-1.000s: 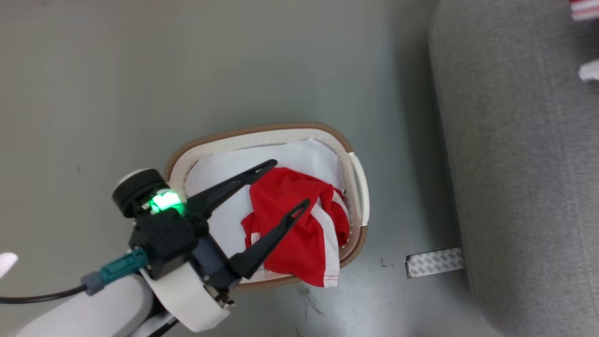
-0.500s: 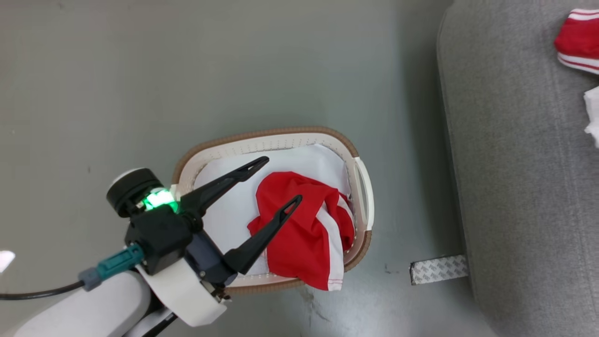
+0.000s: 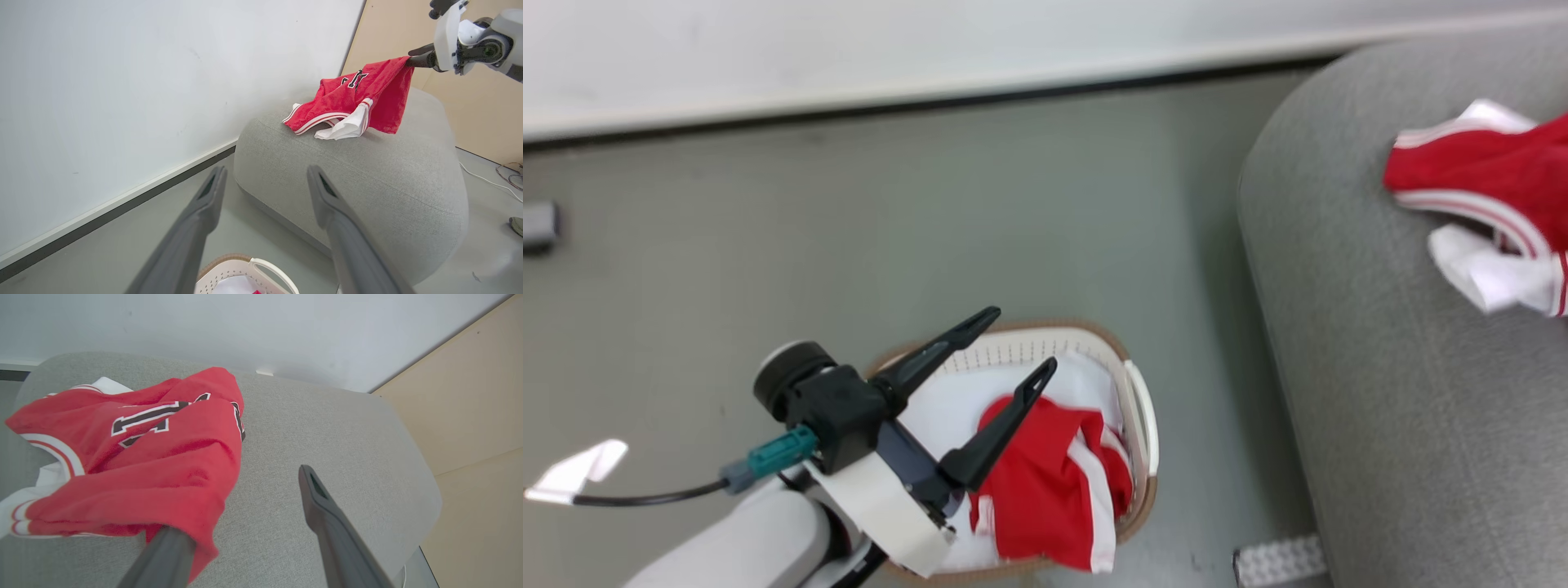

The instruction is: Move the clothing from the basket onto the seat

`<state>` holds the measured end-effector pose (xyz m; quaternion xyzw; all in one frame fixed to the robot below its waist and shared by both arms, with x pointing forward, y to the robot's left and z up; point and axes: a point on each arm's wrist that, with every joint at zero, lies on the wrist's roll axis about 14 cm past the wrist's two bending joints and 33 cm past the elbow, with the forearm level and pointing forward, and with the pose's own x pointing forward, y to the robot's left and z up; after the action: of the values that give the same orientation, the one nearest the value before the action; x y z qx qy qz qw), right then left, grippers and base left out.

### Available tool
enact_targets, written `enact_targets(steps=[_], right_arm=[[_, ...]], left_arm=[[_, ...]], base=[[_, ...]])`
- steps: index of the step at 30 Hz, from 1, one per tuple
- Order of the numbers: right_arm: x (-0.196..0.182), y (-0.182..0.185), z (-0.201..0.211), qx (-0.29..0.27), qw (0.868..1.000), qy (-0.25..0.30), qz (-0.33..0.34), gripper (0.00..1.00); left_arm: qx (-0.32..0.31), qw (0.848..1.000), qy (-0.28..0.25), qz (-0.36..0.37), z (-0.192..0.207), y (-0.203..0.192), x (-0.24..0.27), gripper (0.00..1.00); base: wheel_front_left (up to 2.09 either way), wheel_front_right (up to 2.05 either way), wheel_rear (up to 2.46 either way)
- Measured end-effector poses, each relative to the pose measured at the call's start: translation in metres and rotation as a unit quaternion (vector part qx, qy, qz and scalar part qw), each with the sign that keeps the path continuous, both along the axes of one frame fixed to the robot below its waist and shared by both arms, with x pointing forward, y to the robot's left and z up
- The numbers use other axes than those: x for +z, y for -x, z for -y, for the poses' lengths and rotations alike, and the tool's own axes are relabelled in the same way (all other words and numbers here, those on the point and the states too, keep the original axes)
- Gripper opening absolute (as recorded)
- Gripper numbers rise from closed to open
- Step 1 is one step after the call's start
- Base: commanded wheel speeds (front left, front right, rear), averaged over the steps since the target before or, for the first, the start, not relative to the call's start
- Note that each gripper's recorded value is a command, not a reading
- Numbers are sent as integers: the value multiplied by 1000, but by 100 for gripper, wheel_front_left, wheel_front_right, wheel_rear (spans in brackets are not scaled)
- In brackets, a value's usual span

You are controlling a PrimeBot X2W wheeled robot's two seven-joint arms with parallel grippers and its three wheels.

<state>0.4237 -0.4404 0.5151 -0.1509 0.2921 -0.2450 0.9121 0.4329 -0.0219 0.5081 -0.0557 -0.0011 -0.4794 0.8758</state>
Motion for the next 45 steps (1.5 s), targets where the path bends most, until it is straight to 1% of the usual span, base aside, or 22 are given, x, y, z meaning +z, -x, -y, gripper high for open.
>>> enact_targets(steps=[3, 6, 9, 10, 12, 15, 18, 19, 22, 23, 25, 28, 31, 33, 35, 37, 39, 40, 45], right_arm=[[26, 12, -1, 23, 1000, 8, 15, 100], [61, 20, -5, 52, 997, 18, 52, 100], [97, 23, -17, 89, 990, 25, 105, 100], [107, 24, -23, 99, 987, 18, 124, 100], [120, 27, -34, 122, 982, 20, 143, 100], [146, 27, -56, 160, 965, 6, 205, 100], [161, 26, -88, 199, 944, -23, 264, 100], [165, 27, -99, 211, 935, -31, 282, 100], [180, 32, -131, 244, 902, -49, 352, 100], [180, 34, -142, 252, 893, -58, 369, 100], [173, 38, -165, 264, 880, -77, 387, 100], [160, 46, -199, 279, 864, -98, 408, 100], [143, 57, -226, 281, 851, -124, 425, 100], [123, 64, -238, 280, 853, -137, 420, 100], [104, 72, -241, 268, 852, -159, 420, 100], [82, 77, -248, 267, 856, -175, 406, 100], [66, 83, -253, 266, 857, -187, 399, 100], [60, 85, -254, 263, 855, -198, 401, 100], [34, 88, -263, 260, 853, -222, 394, 100]], left_arm=[[15, 1000, 3, 13, 0, 8, 17, 100], [32, 999, 9, 29, -2, 14, 37, 100], [57, 997, 13, 55, -10, 18, 59, 100], [66, 996, 15, 63, -13, 19, 67, 100], [84, 993, 19, 78, -21, 23, 80, 100], [114, 988, 25, 100, -35, 27, 99, 100], [154, 981, 32, 114, -56, 29, 113, 100], [171, 978, 35, 115, -65, 29, 117, 100], [224, 966, 46, 123, -94, 28, 128, 100], [242, 961, 47, 122, -106, 27, 128, 100], [275, 953, 48, 119, -126, 27, 128, 100], [322, 938, 48, 116, -152, 27, 123, 100], [363, 924, 53, 107, -174, 31, 114, 100], [385, 916, 56, 97, -186, 36, 105, 100], [400, 910, 52, 92, -195, 40, 95, 100], [418, 903, 55, 85, -205, 44, 87, 100], [433, 897, 48, 75, -212, 49, 73, 100], [439, 895, 46, 66, -214, 53, 65, 100], [451, 891, 41, 26, -216, 66, 31, 100]], base=[[0, 0, 0], [0, 0, 0], [0, 0, 0], [0, 0, 0], [0, 0, 0], [0, 0, 0], [0, 0, 0], [0, 0, 0], [0, 0, 0], [0, 0, 0], [0, 0, 0], [0, 0, 0], [0, 0, 0], [0, 0, 0], [0, 0, 0], [0, 0, 0], [0, 0, 0], [0, 0, 0], [0, 0, 0]])
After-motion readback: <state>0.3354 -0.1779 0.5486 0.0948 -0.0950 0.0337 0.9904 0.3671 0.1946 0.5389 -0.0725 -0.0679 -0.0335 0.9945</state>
